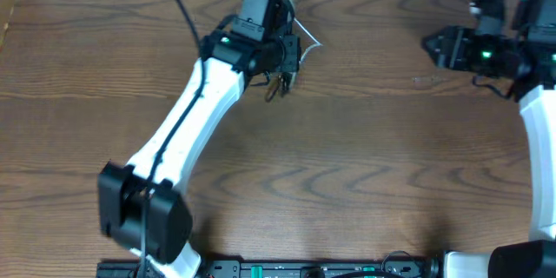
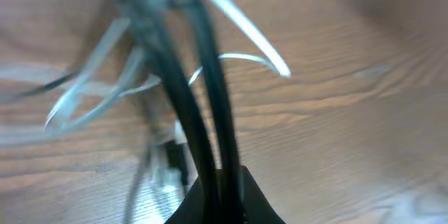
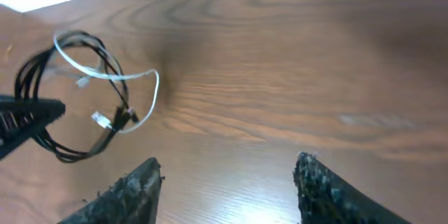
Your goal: Untangle cables
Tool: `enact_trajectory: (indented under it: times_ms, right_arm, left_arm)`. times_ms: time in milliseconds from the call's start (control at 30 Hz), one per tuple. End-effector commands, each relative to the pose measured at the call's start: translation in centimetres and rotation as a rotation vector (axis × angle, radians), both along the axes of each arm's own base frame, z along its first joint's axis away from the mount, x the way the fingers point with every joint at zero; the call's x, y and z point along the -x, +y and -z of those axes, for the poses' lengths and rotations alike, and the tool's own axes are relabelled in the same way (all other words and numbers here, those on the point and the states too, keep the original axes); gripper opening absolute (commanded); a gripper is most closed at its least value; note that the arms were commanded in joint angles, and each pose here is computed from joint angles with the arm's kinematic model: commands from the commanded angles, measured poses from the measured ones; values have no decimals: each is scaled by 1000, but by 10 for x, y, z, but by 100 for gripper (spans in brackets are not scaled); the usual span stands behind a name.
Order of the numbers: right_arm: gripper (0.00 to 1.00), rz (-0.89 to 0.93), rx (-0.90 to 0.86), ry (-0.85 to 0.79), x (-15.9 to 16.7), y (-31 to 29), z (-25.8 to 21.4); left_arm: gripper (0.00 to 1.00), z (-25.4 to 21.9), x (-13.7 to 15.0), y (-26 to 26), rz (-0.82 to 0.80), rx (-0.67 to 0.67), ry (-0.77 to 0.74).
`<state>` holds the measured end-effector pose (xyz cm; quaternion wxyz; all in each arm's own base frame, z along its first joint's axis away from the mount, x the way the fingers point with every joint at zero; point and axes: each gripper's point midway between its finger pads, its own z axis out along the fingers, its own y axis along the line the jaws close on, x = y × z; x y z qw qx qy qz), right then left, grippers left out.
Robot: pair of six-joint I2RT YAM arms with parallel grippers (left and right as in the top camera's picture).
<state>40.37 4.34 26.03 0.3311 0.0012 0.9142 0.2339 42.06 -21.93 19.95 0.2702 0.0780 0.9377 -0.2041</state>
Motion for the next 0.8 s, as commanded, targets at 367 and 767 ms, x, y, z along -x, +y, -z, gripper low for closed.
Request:
enact_trajectory:
  times_ms: [367, 767]
  right_arm:
    - [70, -299, -54, -131, -7, 107, -15]
    - [71, -507, -34, -164, -20, 182, 26]
  left_arm:
    - [7, -28, 29, -18, 131, 118, 29]
    - [7, -18, 45, -15, 139, 109, 111]
